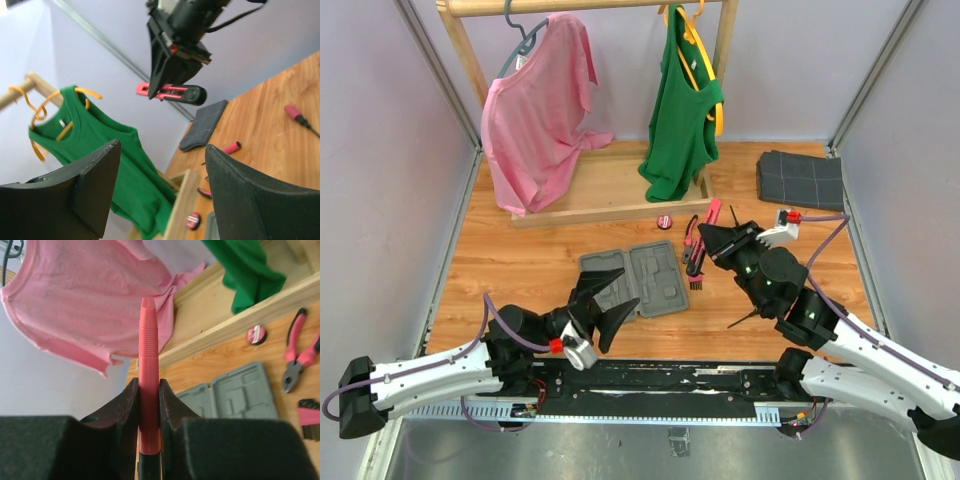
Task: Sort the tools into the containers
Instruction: Place the utility knife in the storage box.
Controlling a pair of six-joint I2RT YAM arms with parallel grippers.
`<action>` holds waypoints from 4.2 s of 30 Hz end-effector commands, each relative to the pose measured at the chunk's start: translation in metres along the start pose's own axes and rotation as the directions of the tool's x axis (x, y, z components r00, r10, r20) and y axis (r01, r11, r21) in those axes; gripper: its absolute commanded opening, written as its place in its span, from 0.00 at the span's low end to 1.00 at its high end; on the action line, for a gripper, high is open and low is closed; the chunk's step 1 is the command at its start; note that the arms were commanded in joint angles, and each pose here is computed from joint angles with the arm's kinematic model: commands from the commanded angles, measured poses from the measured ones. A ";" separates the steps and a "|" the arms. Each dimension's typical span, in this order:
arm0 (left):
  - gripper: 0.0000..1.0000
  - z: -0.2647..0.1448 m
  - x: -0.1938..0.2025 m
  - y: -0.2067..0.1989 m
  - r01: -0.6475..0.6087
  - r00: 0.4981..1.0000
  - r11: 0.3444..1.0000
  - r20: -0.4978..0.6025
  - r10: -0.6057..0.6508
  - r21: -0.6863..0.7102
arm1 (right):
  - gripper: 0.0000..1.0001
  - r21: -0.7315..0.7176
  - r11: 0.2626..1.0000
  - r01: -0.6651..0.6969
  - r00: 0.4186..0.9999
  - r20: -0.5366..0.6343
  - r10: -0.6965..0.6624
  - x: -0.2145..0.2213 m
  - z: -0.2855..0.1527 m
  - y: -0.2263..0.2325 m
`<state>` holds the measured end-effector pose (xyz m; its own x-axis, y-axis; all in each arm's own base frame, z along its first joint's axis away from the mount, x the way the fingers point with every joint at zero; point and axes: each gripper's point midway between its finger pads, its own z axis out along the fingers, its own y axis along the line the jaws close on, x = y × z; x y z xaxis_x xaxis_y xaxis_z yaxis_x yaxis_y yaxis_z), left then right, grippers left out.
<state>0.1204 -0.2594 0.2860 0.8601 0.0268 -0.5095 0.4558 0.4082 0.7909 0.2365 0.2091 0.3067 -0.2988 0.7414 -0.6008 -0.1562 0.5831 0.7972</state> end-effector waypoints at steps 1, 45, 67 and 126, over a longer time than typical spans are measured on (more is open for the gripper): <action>0.73 -0.003 -0.001 0.021 0.324 0.945 0.933 0.005 -0.327 -0.159 | 0.01 0.033 0.988 0.154 0.980 0.121 -0.157 -0.025 -0.001 -0.019; 0.85 0.059 -0.073 0.023 0.980 0.164 0.180 0.161 -0.973 0.086 | 0.01 -0.924 0.378 0.065 0.992 0.019 -0.125 0.025 -0.087 0.164; 0.19 0.064 -0.076 0.031 0.979 0.143 0.171 0.226 -0.964 0.110 | 0.01 -0.930 0.366 0.034 0.994 -0.007 -0.110 0.025 -0.093 0.162; 0.01 0.050 0.036 0.004 0.885 0.186 0.146 0.049 -0.981 -0.442 | 0.57 -0.479 0.815 0.327 0.866 -0.193 -0.462 0.072 -0.015 0.078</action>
<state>0.1670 -0.2985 0.2627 -0.2891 -0.3903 -0.8741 0.7079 0.5275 -0.4696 0.1955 0.2984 0.3072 -0.3725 0.2774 -0.8856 -0.6603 0.5913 0.4629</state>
